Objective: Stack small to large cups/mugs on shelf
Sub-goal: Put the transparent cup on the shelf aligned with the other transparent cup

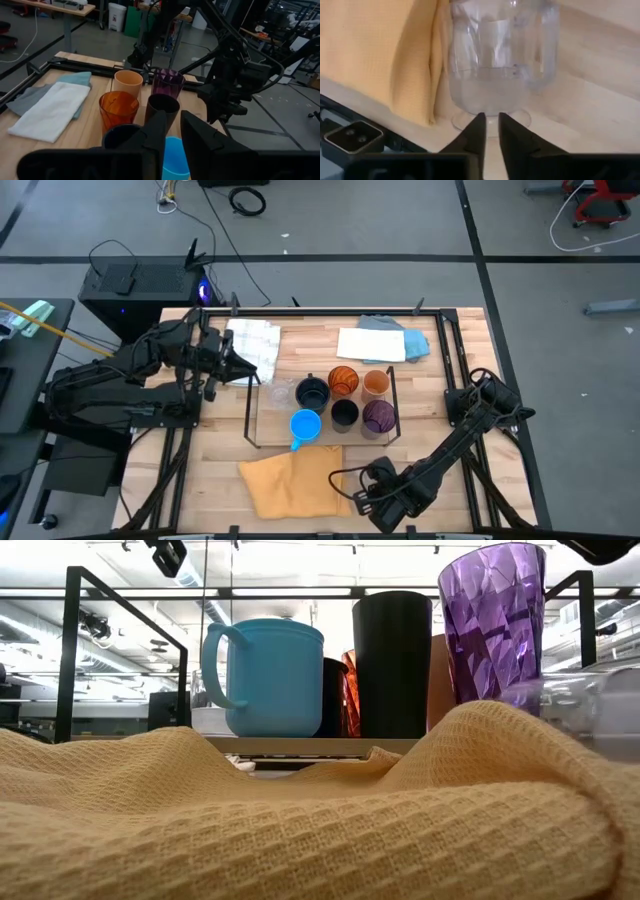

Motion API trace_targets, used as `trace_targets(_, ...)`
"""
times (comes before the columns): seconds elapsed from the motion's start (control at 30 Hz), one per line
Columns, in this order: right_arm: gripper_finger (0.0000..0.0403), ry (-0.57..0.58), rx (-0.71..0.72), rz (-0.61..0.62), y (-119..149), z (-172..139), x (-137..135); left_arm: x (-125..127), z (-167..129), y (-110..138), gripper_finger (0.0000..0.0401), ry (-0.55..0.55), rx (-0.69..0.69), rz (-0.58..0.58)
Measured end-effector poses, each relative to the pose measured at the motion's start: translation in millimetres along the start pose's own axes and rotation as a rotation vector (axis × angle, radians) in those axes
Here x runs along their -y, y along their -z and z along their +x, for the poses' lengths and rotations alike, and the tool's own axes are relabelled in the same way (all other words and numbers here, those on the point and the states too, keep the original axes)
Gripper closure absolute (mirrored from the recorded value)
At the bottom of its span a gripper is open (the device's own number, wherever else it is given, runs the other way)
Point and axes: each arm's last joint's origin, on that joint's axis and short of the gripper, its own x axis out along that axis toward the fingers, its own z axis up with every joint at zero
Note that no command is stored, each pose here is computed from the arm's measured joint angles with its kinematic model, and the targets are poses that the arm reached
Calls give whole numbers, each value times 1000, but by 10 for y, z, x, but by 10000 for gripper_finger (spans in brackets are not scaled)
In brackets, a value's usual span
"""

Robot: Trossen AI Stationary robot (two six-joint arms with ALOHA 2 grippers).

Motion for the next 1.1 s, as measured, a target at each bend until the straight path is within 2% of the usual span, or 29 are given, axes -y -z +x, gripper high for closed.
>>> trace_targets(0.13,390,-9,14,-8,5,7,-3,2,-3,-6,338,1,6,5)
trace_targets(0.2,398,-20,9,-11,25,31,7,2,-2,-5,339,1,5,6)
trace_targets(0.43,378,-36,-10,43,120,66,61,0,-3,-5,333,-4,6,10)
trace_targets(0.63,398,-51,-19,43,136,63,51,-2,-3,-5,337,-14,7,25)
trace_targets(1.1,400,-92,-12,52,23,-2,-93,-4,-2,-6,331,-15,8,28)
